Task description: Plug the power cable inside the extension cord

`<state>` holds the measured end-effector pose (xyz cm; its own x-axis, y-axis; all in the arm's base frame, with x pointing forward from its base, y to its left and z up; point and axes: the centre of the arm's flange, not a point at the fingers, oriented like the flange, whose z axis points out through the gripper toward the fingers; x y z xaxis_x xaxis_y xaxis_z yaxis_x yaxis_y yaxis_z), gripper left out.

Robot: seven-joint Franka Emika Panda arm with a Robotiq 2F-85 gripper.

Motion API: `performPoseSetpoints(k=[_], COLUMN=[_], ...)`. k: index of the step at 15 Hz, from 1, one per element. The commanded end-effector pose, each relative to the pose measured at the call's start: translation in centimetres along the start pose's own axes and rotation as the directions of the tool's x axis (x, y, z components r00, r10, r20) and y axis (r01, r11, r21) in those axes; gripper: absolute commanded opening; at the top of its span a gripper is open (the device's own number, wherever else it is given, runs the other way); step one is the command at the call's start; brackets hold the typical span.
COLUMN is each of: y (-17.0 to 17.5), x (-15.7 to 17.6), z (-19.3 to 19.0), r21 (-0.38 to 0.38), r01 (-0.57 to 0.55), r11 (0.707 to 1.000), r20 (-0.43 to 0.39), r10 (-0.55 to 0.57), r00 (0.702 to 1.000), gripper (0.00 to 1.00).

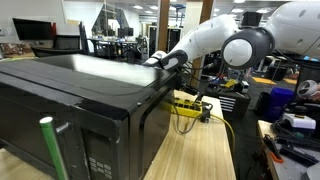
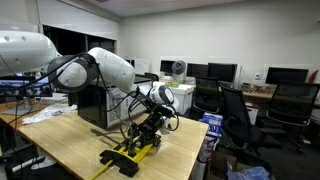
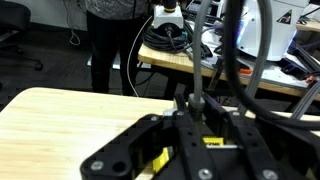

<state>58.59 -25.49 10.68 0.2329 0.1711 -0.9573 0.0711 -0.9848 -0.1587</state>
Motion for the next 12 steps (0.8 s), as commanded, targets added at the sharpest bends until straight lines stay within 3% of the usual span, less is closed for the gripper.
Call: performPoseSetpoints(k=[1,12], y=[0.7,0.5], x=[2.1,3.9], z=[0.0,0.4], r21=[0.001,-0.02], r01=[0.011,-0.026], r11=[1.0,0.999], r20=[0.006,0.021], r10=[-0.011,0.026], r00=[1.0,0.999], gripper=[0.05,0.05])
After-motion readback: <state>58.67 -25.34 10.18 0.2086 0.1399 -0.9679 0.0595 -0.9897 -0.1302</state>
